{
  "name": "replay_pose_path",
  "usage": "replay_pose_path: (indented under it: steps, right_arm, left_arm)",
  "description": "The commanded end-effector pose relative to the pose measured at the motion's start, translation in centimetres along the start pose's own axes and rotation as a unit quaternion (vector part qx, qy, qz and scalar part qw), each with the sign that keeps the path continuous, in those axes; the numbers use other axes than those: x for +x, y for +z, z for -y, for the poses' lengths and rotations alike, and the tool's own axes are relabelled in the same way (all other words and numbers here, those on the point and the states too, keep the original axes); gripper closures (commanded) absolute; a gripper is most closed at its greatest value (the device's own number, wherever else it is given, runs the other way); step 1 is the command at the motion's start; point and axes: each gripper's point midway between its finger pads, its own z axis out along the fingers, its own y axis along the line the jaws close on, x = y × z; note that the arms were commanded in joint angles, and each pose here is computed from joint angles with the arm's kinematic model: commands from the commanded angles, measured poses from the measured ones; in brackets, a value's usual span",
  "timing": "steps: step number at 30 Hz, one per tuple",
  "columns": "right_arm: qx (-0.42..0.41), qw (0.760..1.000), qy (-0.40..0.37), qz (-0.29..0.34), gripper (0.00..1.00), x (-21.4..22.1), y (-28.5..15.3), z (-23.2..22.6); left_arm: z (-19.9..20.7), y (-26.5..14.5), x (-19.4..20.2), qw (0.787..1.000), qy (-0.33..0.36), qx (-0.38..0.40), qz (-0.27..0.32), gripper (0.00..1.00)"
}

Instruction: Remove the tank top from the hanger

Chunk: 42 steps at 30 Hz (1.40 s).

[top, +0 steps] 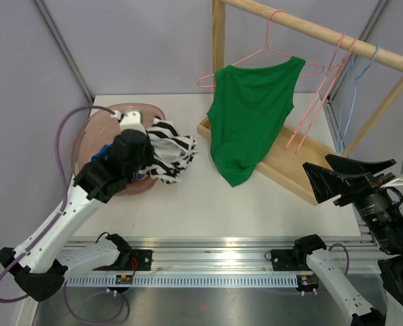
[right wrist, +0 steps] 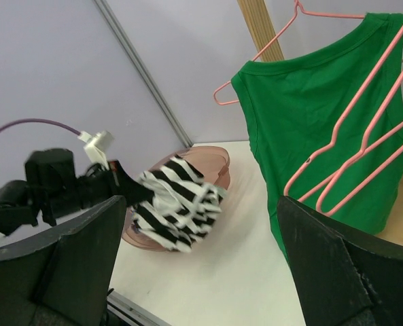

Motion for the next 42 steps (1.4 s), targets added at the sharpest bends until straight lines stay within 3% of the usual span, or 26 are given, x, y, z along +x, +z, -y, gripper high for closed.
replay_pose_path:
  steps: [1,2,6,12,13,16,17,20,24,30,42]
  right_arm:
    - [0.006,1.0,-0.004,0.006,0.0,-0.2,0.2,0.3]
    - [0.006,1.0,0.0,0.006,0.0,-0.1,0.4,0.3]
    - [0.006,1.0,0.006,0.006,0.01,-0.1,0.7,0.4]
    - [0.017,0.999,0.015,0.032,0.0,-1.5,1.6,0.6]
    - [0.016,0.999,0.015,0.036,0.01,-1.7,1.7,0.5]
    - [0.004,0.999,0.015,0.041,0.01,-2.0,2.3,0.1]
    - [-0.005,0.999,0.018,0.039,0.01,-1.9,2.5,-0.2]
    - [-0.035,0.998,0.041,0.028,0.01,-2.3,4.0,-1.4]
    - [-0.08,0.992,0.09,-0.049,0.01,-0.6,8.3,-2.8]
    - [-0.074,0.979,0.164,-0.091,0.0,1.2,15.6,-1.5]
    - [0.044,0.977,0.207,-0.031,0.01,1.3,24.6,4.2]
  left_arm:
    - [-3.8,-1.7,-5.5,0.998,-0.011,-0.05,0.043,1.0]
    - [-5.8,-0.8,-6.4,0.995,-0.026,-0.082,0.039,1.0]
    - [-8.7,1.4,-10.1,0.993,-0.062,-0.09,0.034,1.0]
    - [-14.4,5.9,-11.8,0.985,-0.123,-0.119,-0.002,1.0]
    - [-14.6,6.1,-12.1,0.985,-0.127,-0.12,-0.005,0.88]
    - [-16.4,6.6,-12.1,0.982,-0.148,-0.119,-0.008,0.68]
    - [-17.2,6.7,-11.4,0.98,-0.156,-0.126,-0.012,0.39]
    - [-17.5,6.2,-11.4,0.979,-0.162,-0.127,-0.007,0.01]
    - [-15.5,4.6,-11.8,0.985,-0.153,-0.078,0.003,0.01]
    - [-11.0,1.2,-9.9,0.995,-0.094,-0.035,0.013,0.01]
    - [-4.1,-4.1,-2.3,0.992,-0.015,0.113,0.058,0.01]
